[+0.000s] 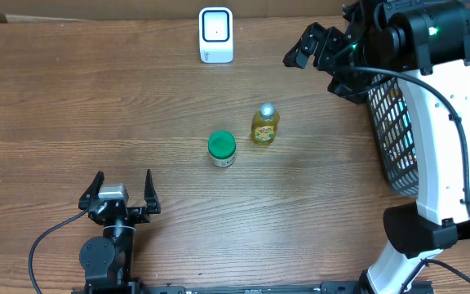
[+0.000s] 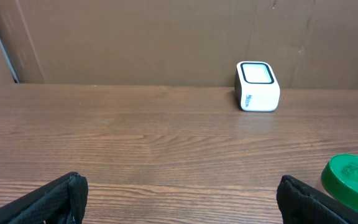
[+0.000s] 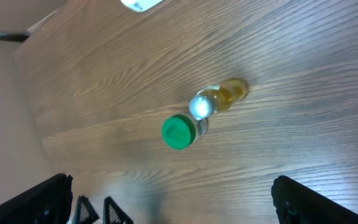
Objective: Scan the item barcode
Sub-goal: 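Move the right gripper back toward the grey basket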
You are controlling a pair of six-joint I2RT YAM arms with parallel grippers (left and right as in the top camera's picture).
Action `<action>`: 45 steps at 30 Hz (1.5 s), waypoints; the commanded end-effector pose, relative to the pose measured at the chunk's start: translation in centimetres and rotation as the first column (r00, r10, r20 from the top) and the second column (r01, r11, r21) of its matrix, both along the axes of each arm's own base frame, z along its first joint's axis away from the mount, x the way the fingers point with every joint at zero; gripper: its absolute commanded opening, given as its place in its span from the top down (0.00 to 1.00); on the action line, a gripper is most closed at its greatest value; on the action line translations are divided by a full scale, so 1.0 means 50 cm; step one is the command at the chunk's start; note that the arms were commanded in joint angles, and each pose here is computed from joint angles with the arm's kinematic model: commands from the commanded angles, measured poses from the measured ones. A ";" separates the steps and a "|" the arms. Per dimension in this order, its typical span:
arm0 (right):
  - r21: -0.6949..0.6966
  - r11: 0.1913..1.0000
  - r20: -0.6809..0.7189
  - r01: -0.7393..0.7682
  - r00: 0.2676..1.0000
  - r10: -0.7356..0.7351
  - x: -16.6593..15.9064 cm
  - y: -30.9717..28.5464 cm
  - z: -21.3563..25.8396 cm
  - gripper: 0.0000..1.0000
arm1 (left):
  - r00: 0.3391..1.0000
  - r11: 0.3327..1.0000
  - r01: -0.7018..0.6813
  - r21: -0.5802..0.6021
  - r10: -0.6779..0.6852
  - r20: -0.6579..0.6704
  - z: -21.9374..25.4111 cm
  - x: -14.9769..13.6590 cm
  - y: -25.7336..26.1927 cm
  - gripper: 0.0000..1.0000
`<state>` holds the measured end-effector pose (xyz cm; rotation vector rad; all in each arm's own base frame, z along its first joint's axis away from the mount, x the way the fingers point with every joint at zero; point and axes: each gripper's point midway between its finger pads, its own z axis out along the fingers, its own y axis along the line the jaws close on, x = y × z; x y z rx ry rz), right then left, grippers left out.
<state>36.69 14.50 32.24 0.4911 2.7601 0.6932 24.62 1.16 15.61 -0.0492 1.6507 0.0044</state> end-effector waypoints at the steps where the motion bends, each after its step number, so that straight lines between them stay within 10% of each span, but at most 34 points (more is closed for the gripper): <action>1: -0.040 0.998 -0.011 0.048 0.999 -0.049 0.013 -0.020 -0.015 0.00 | 1.000 1.000 -0.011 0.002 0.011 0.005 0.000 -0.001 0.005 0.01; 45: -0.166 0.974 -0.159 0.156 0.970 -0.182 0.016 -0.057 -0.126 0.00 | 1.000 1.000 -0.011 0.002 0.011 0.005 0.000 -0.001 0.005 0.00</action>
